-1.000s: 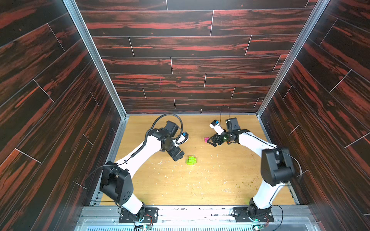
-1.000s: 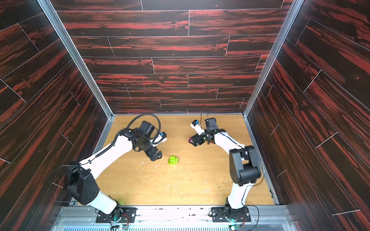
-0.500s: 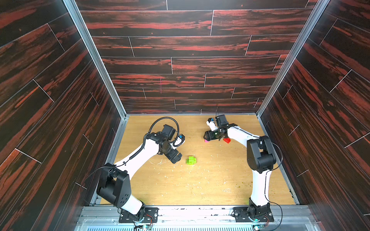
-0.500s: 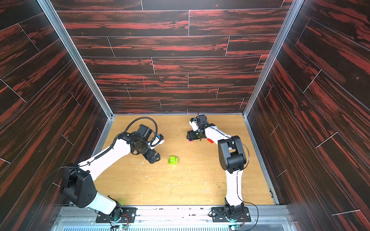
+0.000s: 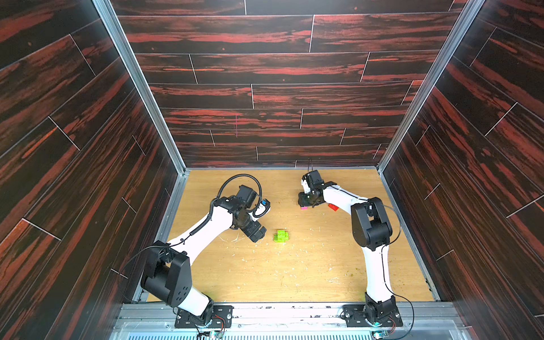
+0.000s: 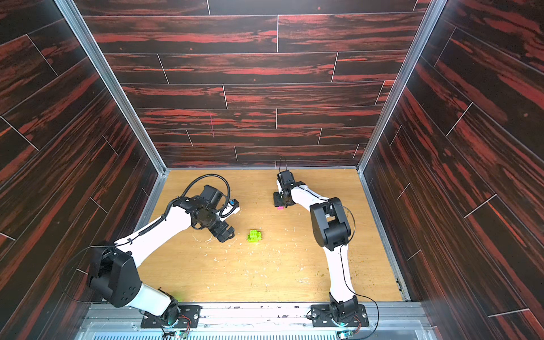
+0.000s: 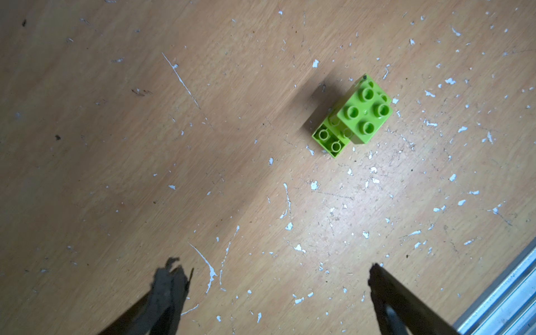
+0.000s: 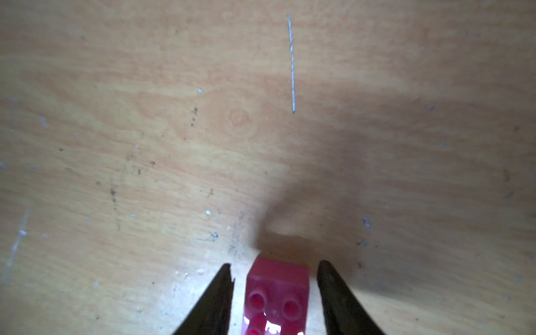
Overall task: Assemble the letter s with lego
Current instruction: Pick up the lego brick from the center of the board, then place the lego brick at the center of the board.
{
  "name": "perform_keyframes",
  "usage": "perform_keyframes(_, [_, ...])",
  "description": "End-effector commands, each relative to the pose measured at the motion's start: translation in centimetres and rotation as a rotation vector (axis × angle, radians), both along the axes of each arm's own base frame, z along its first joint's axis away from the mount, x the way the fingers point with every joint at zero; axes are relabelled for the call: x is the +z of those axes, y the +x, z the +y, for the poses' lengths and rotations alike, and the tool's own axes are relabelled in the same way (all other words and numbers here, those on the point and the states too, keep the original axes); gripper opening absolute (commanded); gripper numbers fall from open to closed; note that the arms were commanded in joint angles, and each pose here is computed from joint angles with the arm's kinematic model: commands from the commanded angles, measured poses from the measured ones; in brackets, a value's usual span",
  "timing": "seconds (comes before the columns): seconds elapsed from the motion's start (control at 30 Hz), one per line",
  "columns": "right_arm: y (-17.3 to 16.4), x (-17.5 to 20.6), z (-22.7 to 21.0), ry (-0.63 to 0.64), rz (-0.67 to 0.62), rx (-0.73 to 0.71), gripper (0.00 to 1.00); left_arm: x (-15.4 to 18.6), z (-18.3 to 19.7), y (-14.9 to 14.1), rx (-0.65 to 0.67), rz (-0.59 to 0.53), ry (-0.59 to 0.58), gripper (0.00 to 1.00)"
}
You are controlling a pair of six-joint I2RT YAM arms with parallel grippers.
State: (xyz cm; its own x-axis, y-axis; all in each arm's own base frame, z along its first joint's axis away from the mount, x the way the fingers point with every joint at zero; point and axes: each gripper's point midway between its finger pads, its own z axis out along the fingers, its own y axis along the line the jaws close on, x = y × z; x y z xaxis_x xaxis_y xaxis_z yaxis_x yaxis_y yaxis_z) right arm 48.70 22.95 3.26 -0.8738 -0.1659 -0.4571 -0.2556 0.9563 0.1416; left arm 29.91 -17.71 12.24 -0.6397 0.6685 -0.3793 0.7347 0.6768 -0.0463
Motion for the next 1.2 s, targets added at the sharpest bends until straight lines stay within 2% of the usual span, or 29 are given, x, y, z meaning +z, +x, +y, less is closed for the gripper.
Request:
perform_keyframes(0.0, [-0.8, -2.4, -0.3, -0.055, 0.061, -0.031, 0.47, 0.3, 0.7, -0.8, -0.002, 0.001, 0.006, 1.0])
perform_keyframes(0.3, [-1.2, -3.3, -0.7, -0.12, 0.08, -0.036, 0.29, -0.1, 0.8, -1.1, -0.013, 0.02, 0.016, 1.0])
perform_keyframes(0.47, [-2.0, -2.3, -0.8, -0.147, 0.074, 0.035, 0.19, -0.1, 1.3, -1.8, -0.014, 0.034, 0.039, 1.0])
perform_keyframes(0.57, [-3.4, -0.6, 0.3, -0.134, 0.075, 0.225, 0.18, 0.4, 2.2, -2.2, 0.019, 0.023, 0.044, 0.99])
perform_keyframes(0.73, [-8.3, 2.0, 1.5, -0.127, 0.03, 0.688, 0.19, 1.2, 2.6, -3.0, 0.07, -0.004, -0.011, 0.99])
perform_keyframes(0.83, [-11.5, 1.8, 0.9, -0.151, 0.031, 0.929, 0.19, 1.2, 2.7, -3.3, 0.088, -0.01, -0.03, 0.99])
perform_keyframes(1.0, [-13.5, 1.5, 1.8, -0.099, 0.012, 1.093, 0.19, 0.6, 3.3, -3.7, 0.108, -0.002, -0.026, 0.99])
perform_keyframes(1.17, [-13.8, 0.5, 3.8, -0.11, -0.029, 1.179, 0.2, 0.2, 3.7, -4.2, 0.115, -0.001, -0.013, 0.99])
